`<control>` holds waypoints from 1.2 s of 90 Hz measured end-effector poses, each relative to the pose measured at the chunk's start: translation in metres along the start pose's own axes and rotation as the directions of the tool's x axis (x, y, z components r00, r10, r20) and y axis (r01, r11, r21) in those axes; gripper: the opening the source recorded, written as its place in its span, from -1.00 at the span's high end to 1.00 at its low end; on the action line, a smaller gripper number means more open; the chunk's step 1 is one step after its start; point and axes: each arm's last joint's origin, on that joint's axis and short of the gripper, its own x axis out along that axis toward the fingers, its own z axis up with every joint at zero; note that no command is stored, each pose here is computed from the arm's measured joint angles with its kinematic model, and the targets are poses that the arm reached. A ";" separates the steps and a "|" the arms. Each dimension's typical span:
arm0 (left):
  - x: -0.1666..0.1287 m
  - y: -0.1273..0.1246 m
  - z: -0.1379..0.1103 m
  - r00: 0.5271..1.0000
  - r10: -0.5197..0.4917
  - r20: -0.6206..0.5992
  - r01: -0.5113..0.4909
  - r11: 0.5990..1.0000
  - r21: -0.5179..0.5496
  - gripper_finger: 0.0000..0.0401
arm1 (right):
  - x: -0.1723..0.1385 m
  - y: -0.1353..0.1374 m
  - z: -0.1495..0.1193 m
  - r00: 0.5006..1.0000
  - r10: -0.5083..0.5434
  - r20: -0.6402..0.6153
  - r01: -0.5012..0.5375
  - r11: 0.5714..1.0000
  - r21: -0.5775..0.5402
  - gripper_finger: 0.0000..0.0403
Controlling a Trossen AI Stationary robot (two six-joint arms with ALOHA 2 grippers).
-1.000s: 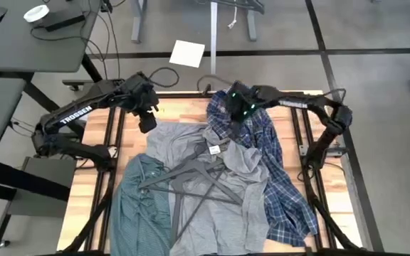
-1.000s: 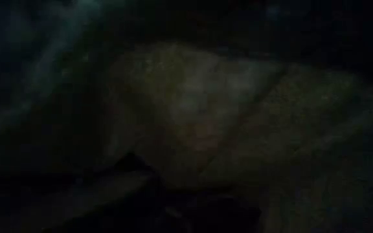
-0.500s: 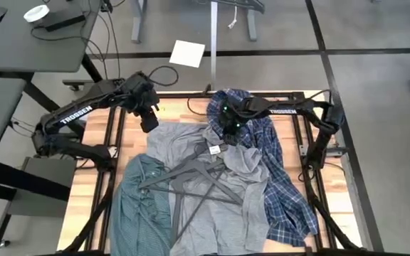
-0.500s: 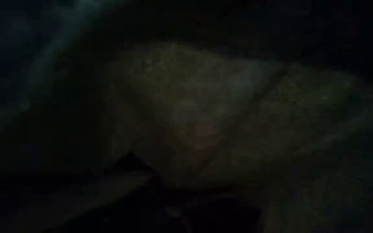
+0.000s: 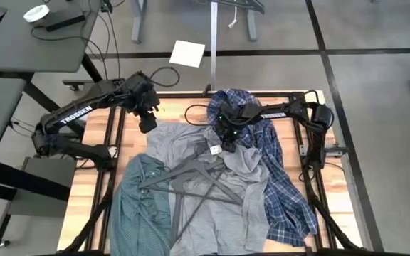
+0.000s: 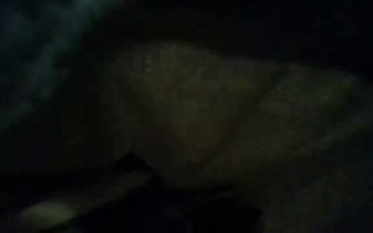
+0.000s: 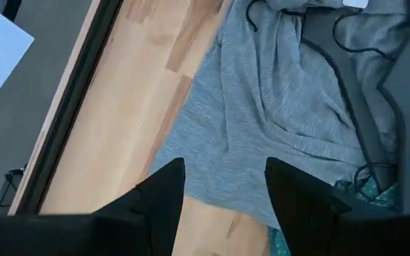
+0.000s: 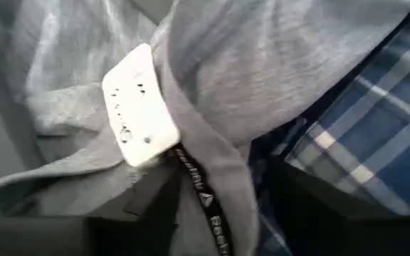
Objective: Hang clothes
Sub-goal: Put the gray t-shirt on the gray hanger
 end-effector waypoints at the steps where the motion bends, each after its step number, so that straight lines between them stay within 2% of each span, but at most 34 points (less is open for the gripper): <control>1: 0.000 0.000 0.000 1.000 0.000 0.000 0.000 1.000 0.001 0.10 | -0.001 0.000 0.000 1.000 0.000 0.001 0.000 1.000 0.001 0.48; 5: 0.000 0.000 0.000 1.000 0.000 0.001 0.000 1.000 0.008 0.10 | -0.005 0.000 0.000 1.000 -0.003 0.003 0.003 1.000 0.007 0.76; 10: 0.000 0.000 0.000 1.000 0.001 0.001 -0.001 1.000 0.013 0.10 | -0.015 -0.001 0.001 1.000 -0.013 0.024 0.013 1.000 0.014 0.91; 25: 0.000 0.000 0.001 1.000 0.003 0.006 -0.003 1.000 -0.008 0.10 | -0.057 -0.013 -0.005 0.983 -0.178 0.037 0.173 0.980 0.101 0.98; 38: 0.000 0.001 0.002 1.000 0.007 0.022 -0.006 0.999 -0.049 0.10 | -0.091 -0.035 -0.012 0.943 -0.326 0.066 0.305 0.926 0.220 0.99; 50: 0.000 0.001 0.005 0.998 0.015 0.055 -0.009 0.995 -0.097 0.10 | -0.103 -0.056 -0.020 0.928 -0.368 0.057 0.320 0.867 0.382 0.96; 57: 0.000 0.002 0.007 0.998 0.018 0.068 -0.010 0.993 -0.117 0.10 | -0.101 -0.064 -0.027 0.934 -0.358 0.004 0.322 0.844 0.429 0.88; 67: -0.001 0.002 0.010 0.995 0.025 0.099 -0.009 0.988 -0.154 0.10 | -0.104 -0.075 -0.033 0.932 -0.361 -0.019 0.328 0.825 0.459 0.66; 78: -0.001 0.003 0.012 0.992 0.031 0.124 -0.008 0.983 -0.182 0.10 | -0.134 -0.079 -0.030 0.925 -0.380 0.019 0.325 0.814 0.481 0.38; 94: 0.002 0.004 0.016 0.989 0.030 0.142 -0.002 0.982 -0.191 0.10 | -0.196 -0.053 -0.020 0.892 -0.410 0.192 0.289 0.842 0.456 0.00; 108: 0.013 0.004 0.020 0.991 -0.048 0.128 0.070 0.983 -0.171 0.10 | -0.228 -0.022 -0.027 0.863 -0.417 0.285 0.268 0.856 0.442 -0.17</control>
